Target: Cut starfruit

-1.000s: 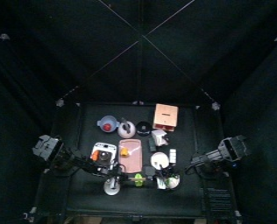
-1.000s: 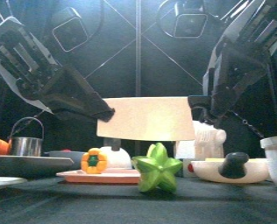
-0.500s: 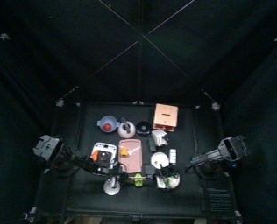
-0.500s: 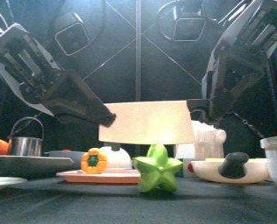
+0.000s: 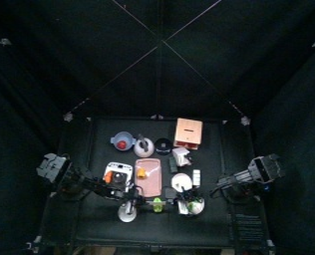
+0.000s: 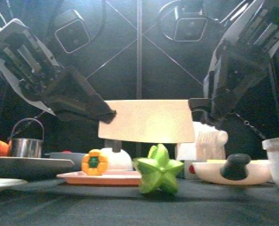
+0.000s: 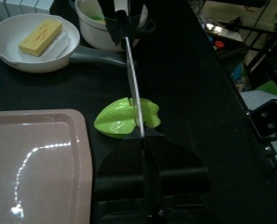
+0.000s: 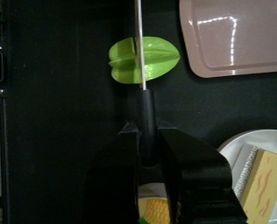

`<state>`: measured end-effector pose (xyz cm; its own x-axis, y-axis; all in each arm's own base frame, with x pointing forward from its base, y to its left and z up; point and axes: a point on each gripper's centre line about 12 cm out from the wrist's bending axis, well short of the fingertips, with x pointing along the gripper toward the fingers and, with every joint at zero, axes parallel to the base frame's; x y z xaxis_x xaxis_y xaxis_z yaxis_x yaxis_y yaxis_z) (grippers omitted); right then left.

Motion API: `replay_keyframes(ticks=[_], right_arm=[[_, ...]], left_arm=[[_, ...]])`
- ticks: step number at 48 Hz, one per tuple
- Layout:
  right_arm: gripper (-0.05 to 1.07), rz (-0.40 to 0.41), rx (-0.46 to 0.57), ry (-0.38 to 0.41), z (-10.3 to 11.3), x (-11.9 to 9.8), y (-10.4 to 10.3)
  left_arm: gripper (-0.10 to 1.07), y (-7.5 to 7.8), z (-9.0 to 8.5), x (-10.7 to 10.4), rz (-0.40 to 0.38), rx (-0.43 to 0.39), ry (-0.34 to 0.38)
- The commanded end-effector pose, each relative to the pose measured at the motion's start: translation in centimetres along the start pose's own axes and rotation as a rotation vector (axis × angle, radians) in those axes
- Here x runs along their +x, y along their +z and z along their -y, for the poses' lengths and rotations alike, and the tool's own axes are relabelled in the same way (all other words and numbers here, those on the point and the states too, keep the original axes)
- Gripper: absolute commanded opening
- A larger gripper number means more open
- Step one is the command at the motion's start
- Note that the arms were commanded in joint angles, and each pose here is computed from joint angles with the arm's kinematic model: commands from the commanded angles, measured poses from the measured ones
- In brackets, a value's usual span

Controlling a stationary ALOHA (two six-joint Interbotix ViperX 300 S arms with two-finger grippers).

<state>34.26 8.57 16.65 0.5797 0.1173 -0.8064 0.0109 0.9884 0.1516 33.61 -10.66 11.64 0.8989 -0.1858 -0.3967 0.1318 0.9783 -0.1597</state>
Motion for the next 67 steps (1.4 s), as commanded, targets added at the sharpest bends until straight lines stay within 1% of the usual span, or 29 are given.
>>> replay_keyframes(ticks=[1,11,22,31,44,67], right_arm=[[0.37,0.029,0.001,0.01,-0.2,-0.7,0.7],[0.37,0.02,0.001,0.008,-0.2,-0.4,0.5],[0.37,0.005,0.009,0.007,-0.2,0.0,0.2],[0.37,-0.015,0.018,0.004,-0.2,0.7,-0.1],[0.37,-0.031,0.028,0.003,-0.1,1.4,-0.4],[0.37,-0.038,0.031,0.003,-0.1,2.0,-0.6]], left_arm=[[0.26,0.5,0.6,0.1,0.017,0.003,-0.017],[0.26,0.0,0.6,0.5,0.001,0.005,-0.014],[0.26,-0.1,0.6,0.6,-0.002,0.006,-0.013],[0.26,-0.9,0.4,1.0,-0.024,0.005,-0.007],[0.26,-1.6,0.4,1.8,-0.048,0.004,0.001],[0.26,-1.9,0.3,2.0,-0.058,0.004,0.004]])
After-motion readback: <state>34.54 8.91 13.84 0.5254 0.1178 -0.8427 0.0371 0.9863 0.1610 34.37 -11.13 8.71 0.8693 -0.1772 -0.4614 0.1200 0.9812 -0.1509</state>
